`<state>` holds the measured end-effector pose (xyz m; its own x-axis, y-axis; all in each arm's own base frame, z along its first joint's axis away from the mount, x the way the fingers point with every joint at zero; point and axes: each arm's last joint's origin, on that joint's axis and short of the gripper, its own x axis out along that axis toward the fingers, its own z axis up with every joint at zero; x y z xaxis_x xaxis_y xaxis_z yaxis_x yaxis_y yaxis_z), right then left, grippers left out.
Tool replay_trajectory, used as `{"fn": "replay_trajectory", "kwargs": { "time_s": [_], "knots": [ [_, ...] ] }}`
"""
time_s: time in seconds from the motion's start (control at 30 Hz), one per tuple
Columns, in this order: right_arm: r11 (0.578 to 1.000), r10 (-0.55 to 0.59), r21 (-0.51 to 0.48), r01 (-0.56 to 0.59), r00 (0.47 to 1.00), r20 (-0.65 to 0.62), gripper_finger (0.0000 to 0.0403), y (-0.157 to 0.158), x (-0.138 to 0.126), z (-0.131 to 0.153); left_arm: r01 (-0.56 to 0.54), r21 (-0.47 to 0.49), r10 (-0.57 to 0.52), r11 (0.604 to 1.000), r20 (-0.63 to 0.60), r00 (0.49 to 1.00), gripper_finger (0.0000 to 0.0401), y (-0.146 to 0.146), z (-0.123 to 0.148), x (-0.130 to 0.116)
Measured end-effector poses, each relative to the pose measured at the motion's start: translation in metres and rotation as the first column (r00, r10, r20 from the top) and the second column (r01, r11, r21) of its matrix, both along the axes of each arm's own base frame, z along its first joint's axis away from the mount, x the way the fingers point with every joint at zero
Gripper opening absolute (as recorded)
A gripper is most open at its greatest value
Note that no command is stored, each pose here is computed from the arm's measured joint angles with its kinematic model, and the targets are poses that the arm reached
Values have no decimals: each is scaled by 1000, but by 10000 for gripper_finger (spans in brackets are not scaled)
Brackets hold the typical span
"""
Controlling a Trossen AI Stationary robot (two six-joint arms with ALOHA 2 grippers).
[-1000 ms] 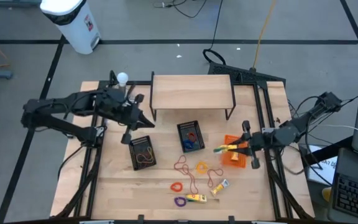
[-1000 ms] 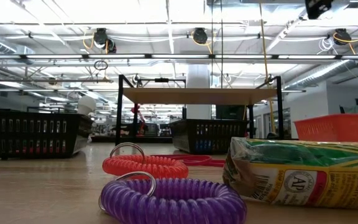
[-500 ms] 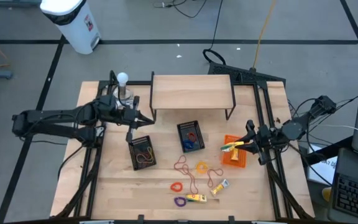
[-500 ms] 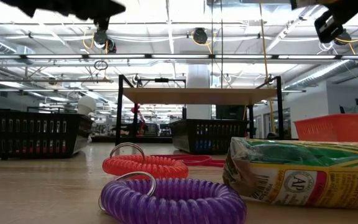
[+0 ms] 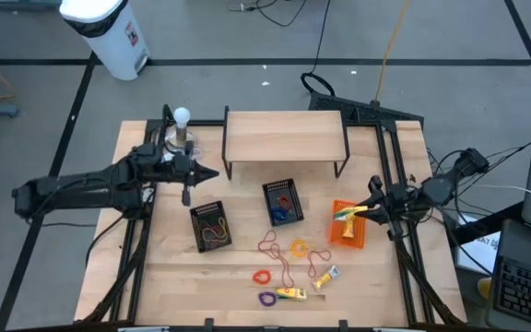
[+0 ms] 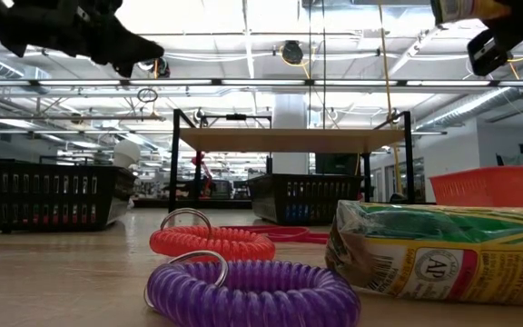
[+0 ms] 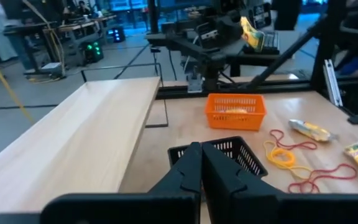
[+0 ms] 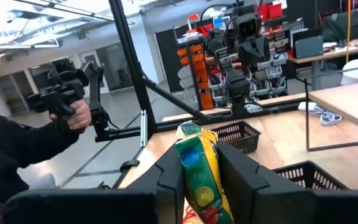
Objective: Pick & Place Office Desk Supplies
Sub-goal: Put the crayon into the orange bin
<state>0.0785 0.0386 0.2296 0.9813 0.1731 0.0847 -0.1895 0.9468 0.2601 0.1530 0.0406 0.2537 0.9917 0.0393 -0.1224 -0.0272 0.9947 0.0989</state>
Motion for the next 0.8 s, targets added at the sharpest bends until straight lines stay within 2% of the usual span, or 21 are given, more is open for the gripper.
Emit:
{"fn": "replay_trajectory", "kwargs": {
  "time_s": [0.27,0.53,0.63,0.7,0.8],
  "knots": [
    [996,-19,-82,18,1000,-12,58,-6,-8,-8,-96,-51,97,994,11,995,7,1,-3,-5],
    [999,42,-26,-42,999,8,59,2,2,-38,-172,-44,173,984,14,985,3,3,-2,-6],
    [999,43,-18,-43,999,28,59,4,6,-49,-176,-40,176,984,12,984,13,3,-3,-6],
    [998,67,-1,-67,995,79,59,5,5,-44,-175,-40,176,984,12,984,20,3,-3,-6],
    [997,81,-3,-81,993,88,59,5,5,-44,-175,-45,176,984,7,984,23,3,-3,-6]
  ]
}}
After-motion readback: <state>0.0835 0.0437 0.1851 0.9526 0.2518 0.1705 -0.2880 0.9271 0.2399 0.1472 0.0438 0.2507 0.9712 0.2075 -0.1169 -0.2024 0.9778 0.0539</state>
